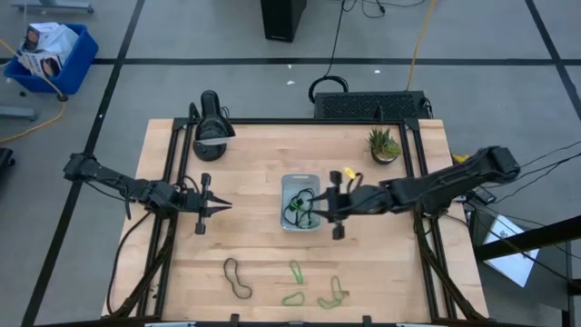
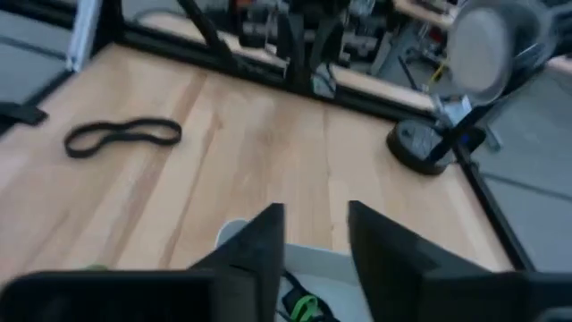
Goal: Pick and place rubber bands into bin
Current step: Put the black rubber band into the gray bin
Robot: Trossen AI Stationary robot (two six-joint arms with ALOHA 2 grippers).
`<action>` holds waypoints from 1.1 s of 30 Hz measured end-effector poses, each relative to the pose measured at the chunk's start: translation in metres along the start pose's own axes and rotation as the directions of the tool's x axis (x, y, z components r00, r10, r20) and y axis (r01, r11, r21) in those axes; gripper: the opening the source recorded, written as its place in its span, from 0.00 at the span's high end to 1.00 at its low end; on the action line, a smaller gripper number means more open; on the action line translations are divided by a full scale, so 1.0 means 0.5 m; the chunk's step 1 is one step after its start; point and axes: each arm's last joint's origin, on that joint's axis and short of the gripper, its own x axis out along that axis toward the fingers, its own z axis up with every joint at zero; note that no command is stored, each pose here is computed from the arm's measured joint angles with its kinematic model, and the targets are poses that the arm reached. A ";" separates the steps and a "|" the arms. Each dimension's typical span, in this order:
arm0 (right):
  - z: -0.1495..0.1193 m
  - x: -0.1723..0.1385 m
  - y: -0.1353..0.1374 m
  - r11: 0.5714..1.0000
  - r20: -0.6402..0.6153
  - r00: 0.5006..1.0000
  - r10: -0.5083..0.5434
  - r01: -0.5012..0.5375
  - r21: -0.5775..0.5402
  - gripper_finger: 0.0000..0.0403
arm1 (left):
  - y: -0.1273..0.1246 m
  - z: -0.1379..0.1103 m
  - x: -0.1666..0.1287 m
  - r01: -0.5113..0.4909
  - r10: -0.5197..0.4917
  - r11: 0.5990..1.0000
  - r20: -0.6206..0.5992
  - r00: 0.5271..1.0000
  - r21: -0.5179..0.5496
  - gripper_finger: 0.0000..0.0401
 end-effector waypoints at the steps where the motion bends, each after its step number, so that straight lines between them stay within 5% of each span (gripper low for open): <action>1: 0.000 -0.012 -0.002 1.000 0.021 1.000 0.000 -0.001 0.002 0.77 | 0.000 0.000 0.000 0.000 0.000 1.000 0.001 1.000 -0.008 0.88; 6: -0.024 -0.067 -0.017 0.996 0.093 0.991 0.095 -0.094 -0.009 0.98 | 0.000 0.000 0.000 0.000 0.000 1.000 -0.001 1.000 -0.018 0.88; 15: -0.128 -0.137 -0.058 0.991 0.247 0.969 0.011 -0.045 0.129 0.99 | 0.000 0.000 0.000 0.000 0.000 1.000 -0.003 1.000 -0.016 0.88; 21: -0.205 -0.168 -0.054 0.979 0.401 0.916 0.029 -0.107 0.174 1.00 | 0.000 -0.001 0.000 0.001 -0.001 1.000 -0.006 1.000 -0.024 0.88; 28: -0.291 -0.175 -0.052 0.969 0.371 0.923 -0.099 0.005 0.249 1.00 | 0.000 -0.001 0.000 0.001 -0.001 0.999 -0.006 1.000 -0.033 0.88; 33: -0.314 -0.175 -0.047 0.973 0.380 0.922 -0.079 -0.012 0.231 1.00 | -0.001 -0.002 0.000 0.011 -0.011 0.999 -0.010 1.000 -0.048 0.88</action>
